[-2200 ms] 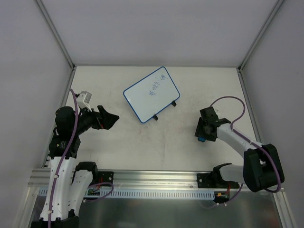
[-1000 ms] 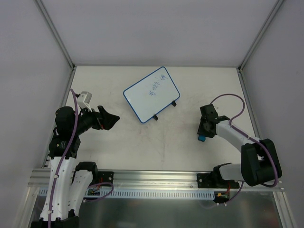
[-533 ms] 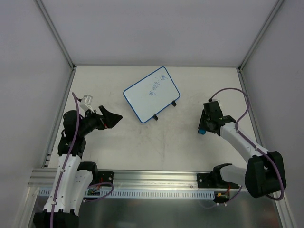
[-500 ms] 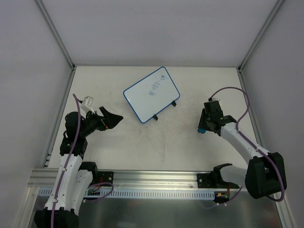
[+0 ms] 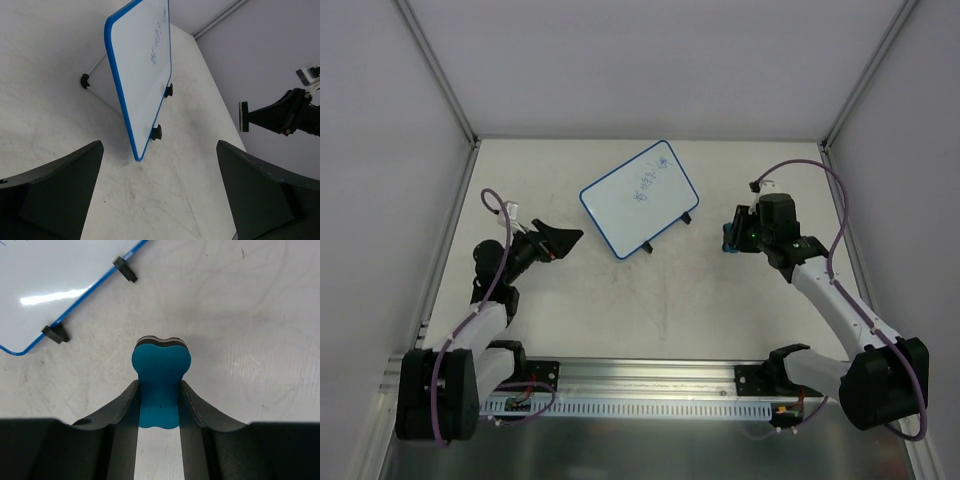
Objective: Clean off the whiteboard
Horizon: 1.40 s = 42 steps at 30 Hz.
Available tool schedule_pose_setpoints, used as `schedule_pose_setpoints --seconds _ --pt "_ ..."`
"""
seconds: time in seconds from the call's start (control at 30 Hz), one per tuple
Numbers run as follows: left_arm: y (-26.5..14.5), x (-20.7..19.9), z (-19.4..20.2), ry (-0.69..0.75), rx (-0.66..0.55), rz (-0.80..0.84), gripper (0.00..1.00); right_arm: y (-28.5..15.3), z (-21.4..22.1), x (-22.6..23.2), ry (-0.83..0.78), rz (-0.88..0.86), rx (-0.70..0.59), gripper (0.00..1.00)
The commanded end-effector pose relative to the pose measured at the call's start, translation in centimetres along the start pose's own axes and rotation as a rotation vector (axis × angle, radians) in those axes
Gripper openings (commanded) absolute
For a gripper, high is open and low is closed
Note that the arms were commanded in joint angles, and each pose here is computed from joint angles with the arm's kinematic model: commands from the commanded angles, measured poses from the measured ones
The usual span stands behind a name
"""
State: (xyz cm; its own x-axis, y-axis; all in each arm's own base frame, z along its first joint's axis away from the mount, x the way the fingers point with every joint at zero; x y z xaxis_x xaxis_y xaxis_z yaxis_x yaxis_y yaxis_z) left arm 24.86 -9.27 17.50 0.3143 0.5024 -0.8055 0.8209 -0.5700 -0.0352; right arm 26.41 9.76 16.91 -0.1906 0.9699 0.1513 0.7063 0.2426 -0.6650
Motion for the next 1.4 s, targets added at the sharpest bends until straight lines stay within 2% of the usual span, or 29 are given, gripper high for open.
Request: schedule_pose_setpoints --seconds 0.0,0.07,0.13,0.17,0.27,0.3,0.4,0.57,0.67,0.8,1.2,1.37 --pt "1.6 -1.2 -1.7 0.133 -0.063 0.145 0.99 -1.0 -4.1 1.8 -0.066 -0.113 -0.128 0.00" --pt "2.5 -1.3 -2.5 0.151 -0.084 0.179 0.99 -0.7 -5.1 2.5 -0.062 -0.158 -0.164 0.00" --pt "3.4 0.1 -2.0 0.108 -0.072 0.171 0.99 -0.4 -5.5 3.1 -0.066 -0.194 -0.193 0.00" --pt "3.7 -0.7 -2.7 0.150 -0.111 0.230 0.99 -0.3 -5.3 3.4 -0.081 -0.208 -0.205 0.00" --pt "5.1 0.1 -3.0 0.119 -0.095 0.250 0.98 -0.7 -6.5 4.1 -0.158 -0.221 -0.276 0.00" --pt "5.6 1.0 -2.7 0.104 -0.080 0.237 0.98 -0.8 -6.7 4.2 -0.178 -0.221 -0.280 0.00" --pt "6.8 -0.3 -1.6 0.140 -0.050 0.296 0.95 -0.9 -7.4 4.4 -0.204 -0.228 -0.294 0.00" --pt "7.7 -1.8 -1.8 0.212 -0.071 0.335 0.95 -0.2 -8.0 5.6 -0.246 -0.319 -0.273 0.00" --pt "8.8 -2.3 -2.3 0.228 -0.083 0.335 0.95 0.5 -8.5 6.5 -0.275 -0.382 -0.267 0.00" --pt "9.7 -1.1 -2.4 0.235 -0.082 0.255 0.93 1.1 -9.5 7.3 -0.280 -0.427 -0.265 0.00" --pt "11.3 0.2 -1.5 0.202 -0.078 0.234 0.86 2.3 -12.9 8.6 -0.337 -0.460 -0.302 0.00" --pt "12.1 0.3 -1.1 0.187 -0.058 0.233 0.80 3.5 -13.3 9.7 -0.381 -0.466 -0.296 0.00"
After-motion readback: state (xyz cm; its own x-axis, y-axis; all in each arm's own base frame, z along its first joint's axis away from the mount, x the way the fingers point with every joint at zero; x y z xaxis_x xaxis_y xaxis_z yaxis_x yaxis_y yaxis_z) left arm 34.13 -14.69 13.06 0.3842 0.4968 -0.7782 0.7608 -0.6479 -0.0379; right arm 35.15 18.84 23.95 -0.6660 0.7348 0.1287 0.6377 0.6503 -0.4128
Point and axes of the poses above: each gripper's point midway between its finger pads, its own y axis out along the fingers, its own x axis along the line the jaws close on, z = x × y, the point moved 5 cm from there along -y, back along the fingers, and after that the axes turned 7 degrees about -y, right-handed, at the moved point
